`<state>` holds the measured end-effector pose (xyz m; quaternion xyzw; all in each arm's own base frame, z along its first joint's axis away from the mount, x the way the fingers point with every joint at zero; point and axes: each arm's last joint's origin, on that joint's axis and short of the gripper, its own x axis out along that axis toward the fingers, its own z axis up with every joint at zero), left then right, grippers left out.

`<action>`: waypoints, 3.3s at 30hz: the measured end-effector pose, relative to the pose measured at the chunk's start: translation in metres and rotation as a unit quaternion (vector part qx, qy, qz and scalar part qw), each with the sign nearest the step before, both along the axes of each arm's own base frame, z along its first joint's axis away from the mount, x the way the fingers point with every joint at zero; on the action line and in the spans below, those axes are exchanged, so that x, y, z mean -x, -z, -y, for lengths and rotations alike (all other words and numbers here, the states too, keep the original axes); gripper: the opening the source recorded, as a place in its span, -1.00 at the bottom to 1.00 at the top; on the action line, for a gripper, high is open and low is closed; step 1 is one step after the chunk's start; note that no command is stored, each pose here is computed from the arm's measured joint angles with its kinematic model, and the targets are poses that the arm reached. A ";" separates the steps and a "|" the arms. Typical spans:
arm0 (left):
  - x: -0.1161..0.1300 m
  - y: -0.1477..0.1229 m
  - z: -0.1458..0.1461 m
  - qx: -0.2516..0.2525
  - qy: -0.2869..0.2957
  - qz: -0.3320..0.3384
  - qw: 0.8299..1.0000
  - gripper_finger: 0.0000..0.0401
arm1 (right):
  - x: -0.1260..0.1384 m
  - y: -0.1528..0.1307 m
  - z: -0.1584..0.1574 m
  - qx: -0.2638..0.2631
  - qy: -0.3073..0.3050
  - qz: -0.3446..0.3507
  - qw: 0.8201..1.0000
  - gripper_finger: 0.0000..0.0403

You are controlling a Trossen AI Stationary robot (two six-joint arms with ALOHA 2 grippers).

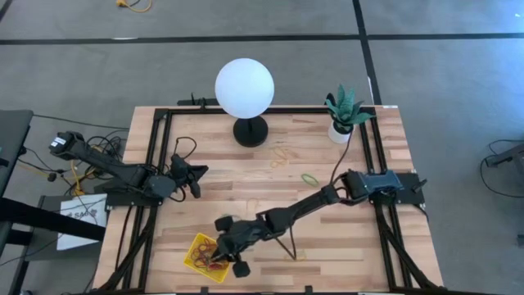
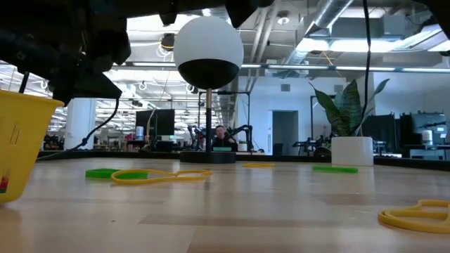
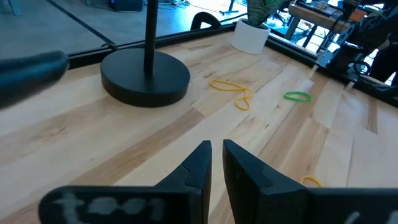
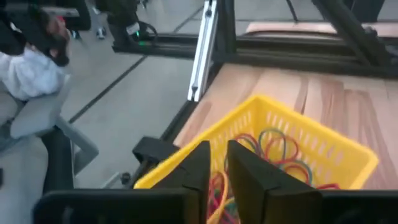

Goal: Pick and place items into bin
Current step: Put the yellow rubber band into the yellow bin

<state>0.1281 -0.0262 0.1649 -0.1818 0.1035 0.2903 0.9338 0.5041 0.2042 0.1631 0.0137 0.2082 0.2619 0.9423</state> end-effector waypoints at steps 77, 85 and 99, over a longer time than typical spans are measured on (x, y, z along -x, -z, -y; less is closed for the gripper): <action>0.003 0.008 0.000 0.011 0.013 -0.037 0.999 -0.86 | 0.188 0.069 0.263 0.122 0.498 -0.187 0.838 -0.96; 0.003 0.008 0.000 0.011 0.013 -0.038 0.999 -0.86 | 0.155 0.025 0.191 -0.024 0.338 -0.019 0.941 -0.99; 0.003 0.008 0.000 0.018 0.010 -0.032 0.999 -0.86 | 0.094 -0.053 0.009 -0.072 0.108 0.165 0.978 -1.00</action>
